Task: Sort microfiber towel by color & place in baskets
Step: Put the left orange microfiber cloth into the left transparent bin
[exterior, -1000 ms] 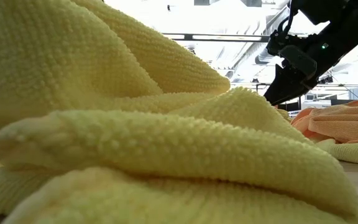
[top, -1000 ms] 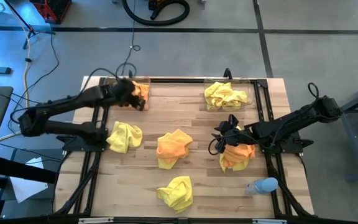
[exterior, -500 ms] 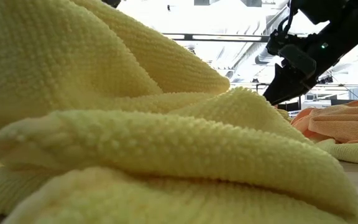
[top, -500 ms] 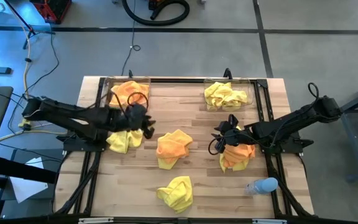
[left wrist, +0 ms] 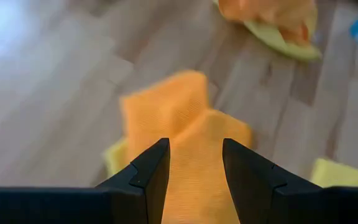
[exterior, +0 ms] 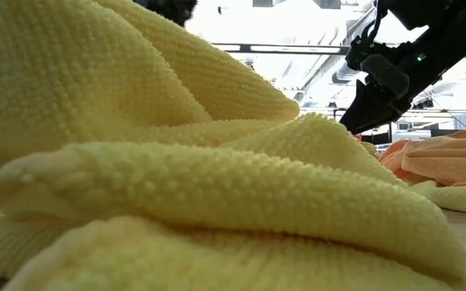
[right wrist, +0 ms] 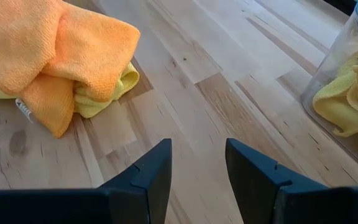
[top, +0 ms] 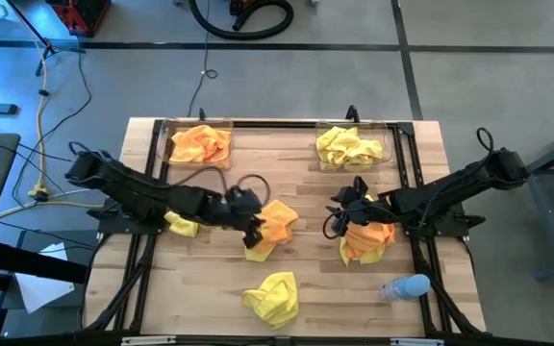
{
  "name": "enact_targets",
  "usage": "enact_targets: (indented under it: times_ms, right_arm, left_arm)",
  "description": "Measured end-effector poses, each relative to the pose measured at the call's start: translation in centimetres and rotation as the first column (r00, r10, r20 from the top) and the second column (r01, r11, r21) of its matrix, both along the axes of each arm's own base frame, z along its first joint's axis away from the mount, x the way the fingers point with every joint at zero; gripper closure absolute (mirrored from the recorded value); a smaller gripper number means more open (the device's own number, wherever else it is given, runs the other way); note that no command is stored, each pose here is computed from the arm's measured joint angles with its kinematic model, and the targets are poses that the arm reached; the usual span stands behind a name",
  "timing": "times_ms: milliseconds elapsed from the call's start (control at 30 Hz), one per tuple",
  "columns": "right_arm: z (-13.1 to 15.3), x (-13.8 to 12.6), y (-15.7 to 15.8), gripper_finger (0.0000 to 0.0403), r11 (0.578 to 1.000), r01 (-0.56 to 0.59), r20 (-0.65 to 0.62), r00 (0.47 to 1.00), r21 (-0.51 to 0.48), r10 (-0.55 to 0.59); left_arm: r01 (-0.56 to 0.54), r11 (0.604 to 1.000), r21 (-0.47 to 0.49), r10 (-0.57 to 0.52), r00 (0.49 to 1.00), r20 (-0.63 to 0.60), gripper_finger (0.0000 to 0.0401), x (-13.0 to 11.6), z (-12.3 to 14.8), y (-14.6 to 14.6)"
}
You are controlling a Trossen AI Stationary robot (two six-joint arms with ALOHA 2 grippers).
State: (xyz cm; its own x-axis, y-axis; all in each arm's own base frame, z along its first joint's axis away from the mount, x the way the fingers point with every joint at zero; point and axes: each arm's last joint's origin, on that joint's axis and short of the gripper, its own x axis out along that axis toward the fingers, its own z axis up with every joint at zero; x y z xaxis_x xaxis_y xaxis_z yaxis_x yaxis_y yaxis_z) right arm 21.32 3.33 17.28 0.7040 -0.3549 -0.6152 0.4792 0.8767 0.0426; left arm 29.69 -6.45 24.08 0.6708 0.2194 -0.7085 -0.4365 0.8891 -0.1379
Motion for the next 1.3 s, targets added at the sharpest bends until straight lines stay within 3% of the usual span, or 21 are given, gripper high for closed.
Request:
enact_targets:
  times_ms: [200,433,533,633,700,900,1100,1300]
  right_arm:
    - [0.0,0.0,0.0,0.0258,1.0,0.0,0.006,1.0,0.001,0.0]
    - [0.0,0.0,0.0,0.0258,1.0,0.0,0.007,1.0,0.002,0.0]
    - [0.0,0.0,0.0,0.0258,1.0,0.0,0.007,1.0,0.002,0.0]
    - [0.0,0.0,0.0,0.0258,1.0,-0.001,0.007,1.0,0.002,0.001]
    - [0.0,0.0,0.0,0.0258,1.0,0.0,0.006,1.0,0.002,0.0]
    - [0.0,0.0,0.0,0.0258,1.0,-0.003,0.005,1.0,-0.001,0.003]
    - [0.0,0.0,0.0,0.0258,1.0,-0.004,0.004,1.0,-0.002,0.004]
    - [0.0,0.0,0.0,0.0258,1.0,-0.004,0.004,1.0,-0.003,0.004]
  left_arm:
    - [0.055,0.995,-0.081,-0.069,0.981,-0.184,0.0263,2.8,-2.3,-0.6]
    - [-0.032,0.996,-0.088,-0.009,0.902,-0.431,0.0266,4.1,-6.3,-0.2]
    - [-0.067,0.993,-0.094,0.013,0.873,-0.487,0.0291,4.2,-7.3,0.1]
    - [-0.05,0.995,-0.088,0.001,0.871,-0.491,0.0352,4.1,-7.3,0.1]
    - [-0.035,0.996,-0.079,-0.007,0.878,-0.479,0.0387,4.0,-6.7,0.1]
    - [-0.055,0.998,-0.012,0.046,0.913,-0.405,0.0399,2.4,-2.9,0.7]
    - [-0.189,0.975,0.121,0.216,0.933,-0.287,0.04,-2.0,3.0,2.2]
    - [-0.342,0.916,0.211,0.371,0.922,-0.115,0.0401,-7.1,8.0,4.8]
